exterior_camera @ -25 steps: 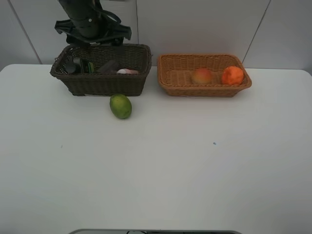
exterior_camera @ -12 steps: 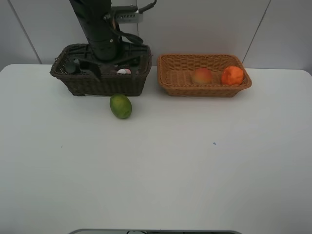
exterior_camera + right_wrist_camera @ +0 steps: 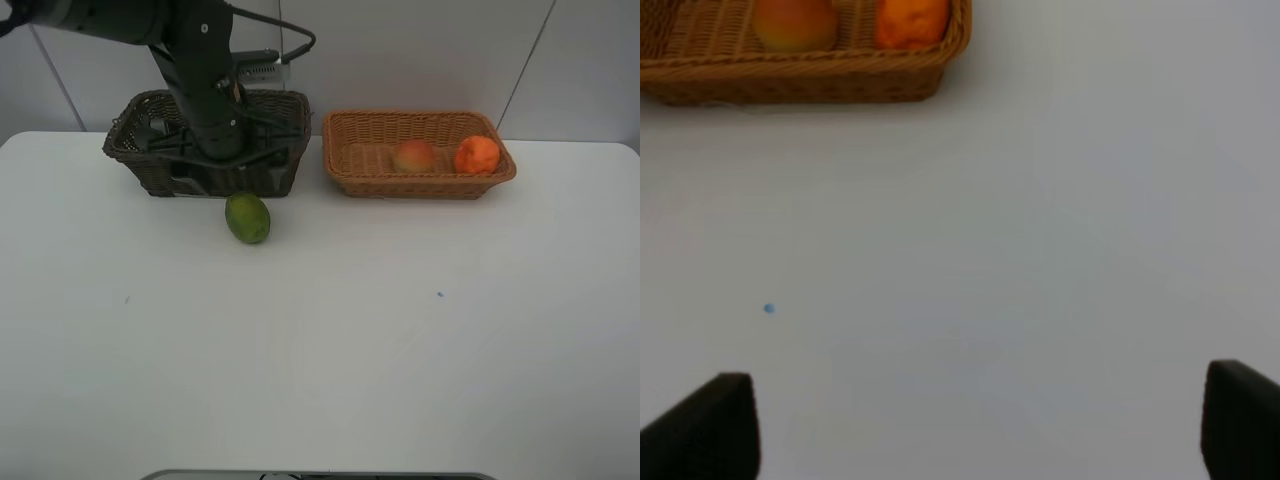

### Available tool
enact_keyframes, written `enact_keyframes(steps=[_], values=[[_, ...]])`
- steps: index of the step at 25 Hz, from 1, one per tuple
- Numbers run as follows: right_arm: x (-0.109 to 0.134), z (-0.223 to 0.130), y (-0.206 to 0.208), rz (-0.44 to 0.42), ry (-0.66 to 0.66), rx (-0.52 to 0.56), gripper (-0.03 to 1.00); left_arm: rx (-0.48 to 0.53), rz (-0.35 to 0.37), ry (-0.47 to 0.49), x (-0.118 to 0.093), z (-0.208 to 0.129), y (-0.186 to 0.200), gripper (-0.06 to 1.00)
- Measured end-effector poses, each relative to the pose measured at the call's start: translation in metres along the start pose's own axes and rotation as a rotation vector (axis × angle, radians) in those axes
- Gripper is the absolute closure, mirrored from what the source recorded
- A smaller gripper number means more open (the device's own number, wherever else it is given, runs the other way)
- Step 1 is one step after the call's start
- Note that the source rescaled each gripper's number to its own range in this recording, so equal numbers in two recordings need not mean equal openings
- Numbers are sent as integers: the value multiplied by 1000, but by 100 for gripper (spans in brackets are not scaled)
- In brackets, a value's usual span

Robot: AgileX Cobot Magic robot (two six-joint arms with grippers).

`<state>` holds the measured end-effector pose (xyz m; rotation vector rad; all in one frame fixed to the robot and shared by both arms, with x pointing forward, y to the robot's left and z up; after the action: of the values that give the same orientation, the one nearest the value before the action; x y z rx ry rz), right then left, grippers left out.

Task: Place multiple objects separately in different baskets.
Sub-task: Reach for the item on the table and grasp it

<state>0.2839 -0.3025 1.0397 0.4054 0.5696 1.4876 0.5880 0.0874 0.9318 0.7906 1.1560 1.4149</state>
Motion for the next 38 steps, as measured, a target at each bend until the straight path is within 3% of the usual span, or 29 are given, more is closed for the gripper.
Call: enact_keyframes(steps=[18, 23, 30, 38], values=[[0, 0, 0, 0, 0, 0, 6, -22, 32, -5, 1, 0, -35, -5], [0, 0, 0, 0, 0, 0, 6, -30, 5, -15, 1, -7, -42, -5], [0, 0, 0, 0, 0, 0, 6, -37, 21, -62, 8, -17, -53, -5], [0, 0, 0, 0, 0, 0, 6, -69, -2, -30, 6, -13, -59, -5]])
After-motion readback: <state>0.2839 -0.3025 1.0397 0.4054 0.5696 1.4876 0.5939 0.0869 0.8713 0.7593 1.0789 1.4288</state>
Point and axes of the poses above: a point on each arm's last joint axis where the gripper is mounted, y pointing back along that axis away from the gripper, x along the wrist's bending axis when the last joint is at zero, z = x × y, the point moved 3 cm from there along -y, pointing out along that axis toward the gripper, and after that the axes turned 7 degrees about y, right-handed, at the moved point
